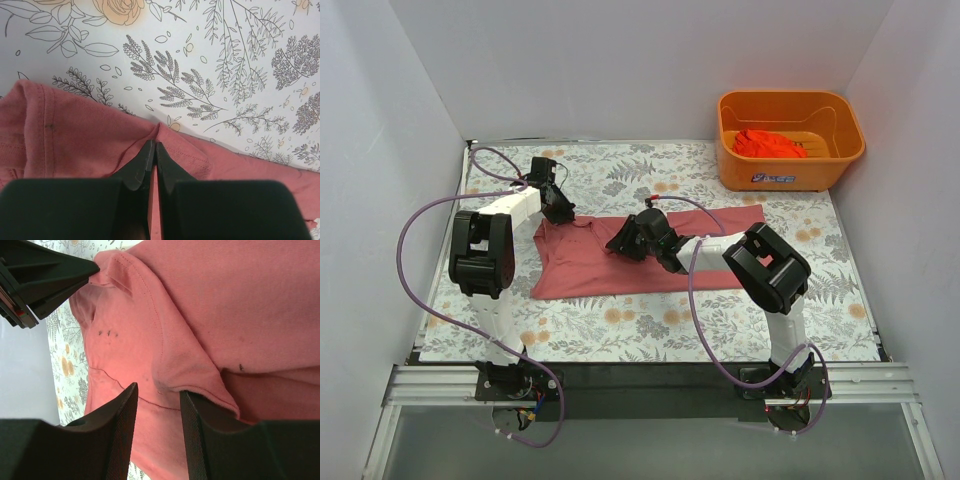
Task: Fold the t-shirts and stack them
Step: Fold the tshirt
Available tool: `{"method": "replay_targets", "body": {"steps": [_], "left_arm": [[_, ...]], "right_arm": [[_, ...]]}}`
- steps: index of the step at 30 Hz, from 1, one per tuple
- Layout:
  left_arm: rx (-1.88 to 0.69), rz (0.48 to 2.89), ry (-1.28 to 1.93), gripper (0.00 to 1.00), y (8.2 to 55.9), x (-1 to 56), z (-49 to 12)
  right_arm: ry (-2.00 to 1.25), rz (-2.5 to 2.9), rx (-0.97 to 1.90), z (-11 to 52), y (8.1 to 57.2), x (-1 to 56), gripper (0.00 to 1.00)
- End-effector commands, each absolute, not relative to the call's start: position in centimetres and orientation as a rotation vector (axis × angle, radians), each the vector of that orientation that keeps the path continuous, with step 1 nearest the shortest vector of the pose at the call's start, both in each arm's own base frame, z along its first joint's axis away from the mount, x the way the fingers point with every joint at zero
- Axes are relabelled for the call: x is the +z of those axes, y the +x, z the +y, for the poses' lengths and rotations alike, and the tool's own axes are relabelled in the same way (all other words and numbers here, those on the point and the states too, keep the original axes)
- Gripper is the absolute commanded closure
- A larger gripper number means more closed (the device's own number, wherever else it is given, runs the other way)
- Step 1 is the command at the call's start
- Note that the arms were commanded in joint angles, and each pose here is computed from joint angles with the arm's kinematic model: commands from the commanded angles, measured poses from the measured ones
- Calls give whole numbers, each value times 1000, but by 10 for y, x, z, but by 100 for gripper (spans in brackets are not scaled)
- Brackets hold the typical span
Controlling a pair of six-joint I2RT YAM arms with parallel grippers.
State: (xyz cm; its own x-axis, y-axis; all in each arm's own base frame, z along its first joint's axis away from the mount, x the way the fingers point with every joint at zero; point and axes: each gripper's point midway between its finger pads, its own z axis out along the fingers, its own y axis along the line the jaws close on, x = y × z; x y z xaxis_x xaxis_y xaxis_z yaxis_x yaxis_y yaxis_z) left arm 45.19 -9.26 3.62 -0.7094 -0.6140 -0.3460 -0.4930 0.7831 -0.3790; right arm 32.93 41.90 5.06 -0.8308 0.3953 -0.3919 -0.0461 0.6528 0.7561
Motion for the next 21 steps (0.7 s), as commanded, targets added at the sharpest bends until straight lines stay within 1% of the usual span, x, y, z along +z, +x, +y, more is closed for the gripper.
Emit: {"method": "replay_targets", "body": {"steps": [1, 8, 11, 12, 14, 15, 17, 18, 21], "left_arm": [[-355, 2455, -803, 100, 457, 62, -87], [-361, 2452, -800, 100, 457, 63, -87], [-354, 2452, -800, 100, 457, 63, -87], [-356, 2453, -802, 100, 457, 63, -87], [-355, 2450, -800, 100, 457, 64, -87], [-356, 2448, -797, 100, 457, 66, -87], [-359, 2446, -794, 100, 457, 68, -87], [-360, 2442, -786, 100, 459, 70, -87], [-311, 2429, -782, 100, 461, 78, -80]], "right_arm": [[309, 2298, 1110, 430, 338, 58, 54], [293, 2305, 1142, 441, 339, 58, 56], [282, 2308, 1150, 445, 338, 58, 62], [279, 2310, 1154, 446, 338, 57, 68], [277, 2310, 1158, 447, 338, 57, 75], [277, 2311, 1158, 447, 338, 58, 86], [267, 2307, 1161, 447, 337, 60, 96], [262, 2301, 1161, 446, 336, 64, 99], [240, 2290, 1156, 439, 334, 71, 99]]}}
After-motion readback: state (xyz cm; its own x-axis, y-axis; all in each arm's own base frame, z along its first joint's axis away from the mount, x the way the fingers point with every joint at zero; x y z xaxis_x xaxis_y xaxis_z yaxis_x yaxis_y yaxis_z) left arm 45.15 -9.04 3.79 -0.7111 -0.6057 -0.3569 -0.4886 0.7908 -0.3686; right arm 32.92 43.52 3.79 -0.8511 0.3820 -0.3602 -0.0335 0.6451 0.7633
